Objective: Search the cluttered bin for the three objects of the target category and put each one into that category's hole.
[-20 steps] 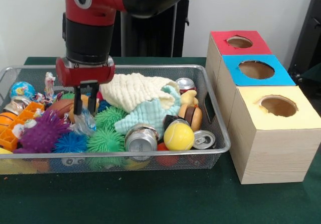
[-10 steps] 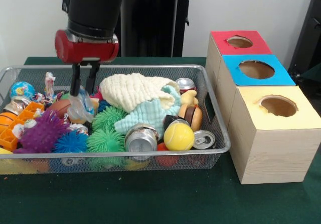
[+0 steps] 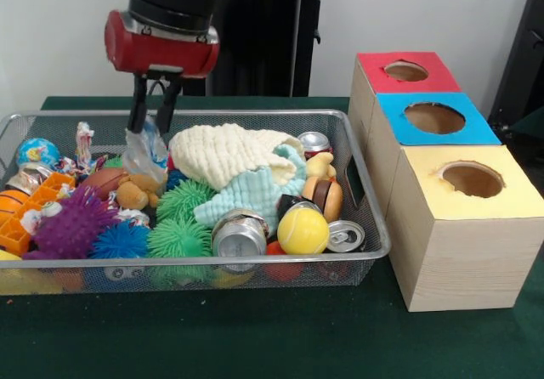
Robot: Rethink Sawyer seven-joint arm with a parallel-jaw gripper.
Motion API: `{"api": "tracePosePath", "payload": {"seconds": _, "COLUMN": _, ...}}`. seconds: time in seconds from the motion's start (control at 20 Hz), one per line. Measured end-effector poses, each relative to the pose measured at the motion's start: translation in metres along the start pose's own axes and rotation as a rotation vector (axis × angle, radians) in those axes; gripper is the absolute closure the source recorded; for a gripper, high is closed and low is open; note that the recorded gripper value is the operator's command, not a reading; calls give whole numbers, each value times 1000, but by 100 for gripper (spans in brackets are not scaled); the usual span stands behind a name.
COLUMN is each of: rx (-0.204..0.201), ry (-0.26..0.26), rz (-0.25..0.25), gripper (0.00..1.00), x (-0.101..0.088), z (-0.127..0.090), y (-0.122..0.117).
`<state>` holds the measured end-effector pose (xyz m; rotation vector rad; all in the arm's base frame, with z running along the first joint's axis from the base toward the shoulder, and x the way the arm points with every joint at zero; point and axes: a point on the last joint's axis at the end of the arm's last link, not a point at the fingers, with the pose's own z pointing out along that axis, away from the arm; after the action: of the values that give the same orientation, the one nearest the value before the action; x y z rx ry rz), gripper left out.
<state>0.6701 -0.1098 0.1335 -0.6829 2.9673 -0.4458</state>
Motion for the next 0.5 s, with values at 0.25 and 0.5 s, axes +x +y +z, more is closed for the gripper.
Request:
{"api": "tracePosePath", "payload": {"seconds": 0.25, "rx": -27, "ry": 31, "rz": 270, "gripper": 100, "x": -6, "z": -16, "y": 8}}
{"api": "tracePosePath", "payload": {"seconds": 0.5, "rx": -63, "ry": 36, "rz": 571, "gripper": 100, "x": -14, "z": -31, "y": 17}}
